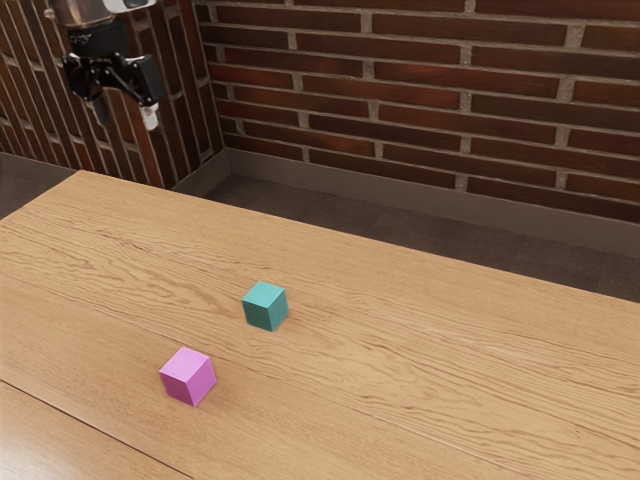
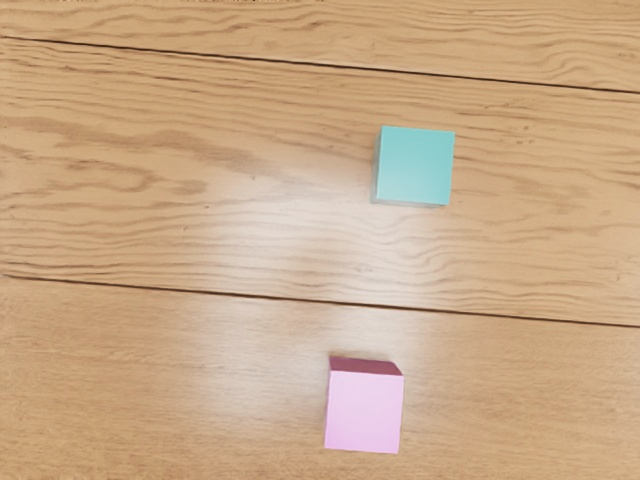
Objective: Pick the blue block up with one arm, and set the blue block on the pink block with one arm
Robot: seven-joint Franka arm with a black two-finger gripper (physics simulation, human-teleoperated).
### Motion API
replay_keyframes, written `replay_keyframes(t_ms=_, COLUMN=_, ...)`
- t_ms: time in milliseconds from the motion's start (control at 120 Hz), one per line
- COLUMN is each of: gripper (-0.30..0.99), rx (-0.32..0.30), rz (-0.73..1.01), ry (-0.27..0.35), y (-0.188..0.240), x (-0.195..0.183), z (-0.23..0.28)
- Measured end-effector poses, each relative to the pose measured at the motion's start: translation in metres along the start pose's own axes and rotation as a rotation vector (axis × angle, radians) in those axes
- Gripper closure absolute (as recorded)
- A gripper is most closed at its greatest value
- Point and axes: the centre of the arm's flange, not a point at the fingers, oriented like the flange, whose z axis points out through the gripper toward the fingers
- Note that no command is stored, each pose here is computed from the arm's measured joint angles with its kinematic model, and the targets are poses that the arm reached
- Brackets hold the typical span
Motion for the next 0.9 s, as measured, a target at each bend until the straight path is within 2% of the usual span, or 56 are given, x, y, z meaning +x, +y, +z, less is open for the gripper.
replay_keyframes(t_ms=183, gripper=0.0, rx=0.021, rz=0.03, ry=-0.004, y=0.011, x=0.002, z=0.002)
replay_keyframes(t_ms=408, gripper=0.0, rx=0.025, rz=0.12, ry=-0.005, y=0.048, x=0.002, z=0.002)
replay_keyframes(t_ms=425, gripper=0.0, rx=0.021, rz=0.13, ry=0.004, y=0.051, x=0.001, z=-0.002)
replay_keyframes(t_ms=500, gripper=0.0, rx=0.007, rz=0.175, ry=0.165, y=0.065, x=-0.025, z=-0.083)
replay_keyframes(t_ms=567, gripper=0.0, rx=0.034, rz=0.183, ry=0.194, y=0.076, x=-0.033, z=-0.101)
replay_keyframes(t_ms=608, gripper=0.0, rx=0.045, rz=0.188, ry=0.178, y=0.084, x=-0.027, z=-0.093)
replay_keyframes(t_ms=692, gripper=0.0, rx=0.064, rz=0.212, ry=0.088, y=0.103, x=0.001, z=-0.041)
replay_keyframes(t_ms=758, gripper=0.0, rx=0.073, rz=0.223, ry=0.045, y=0.109, x=0.021, z=-0.002)
replay_keyframes(t_ms=808, gripper=0.0, rx=0.078, rz=0.202, ry=0.01, y=0.1, x=0.042, z=0.03)
replay_keyframes(t_ms=900, gripper=0.0, rx=0.044, rz=0.112, ry=-0.065, y=0.057, x=0.077, z=0.09)
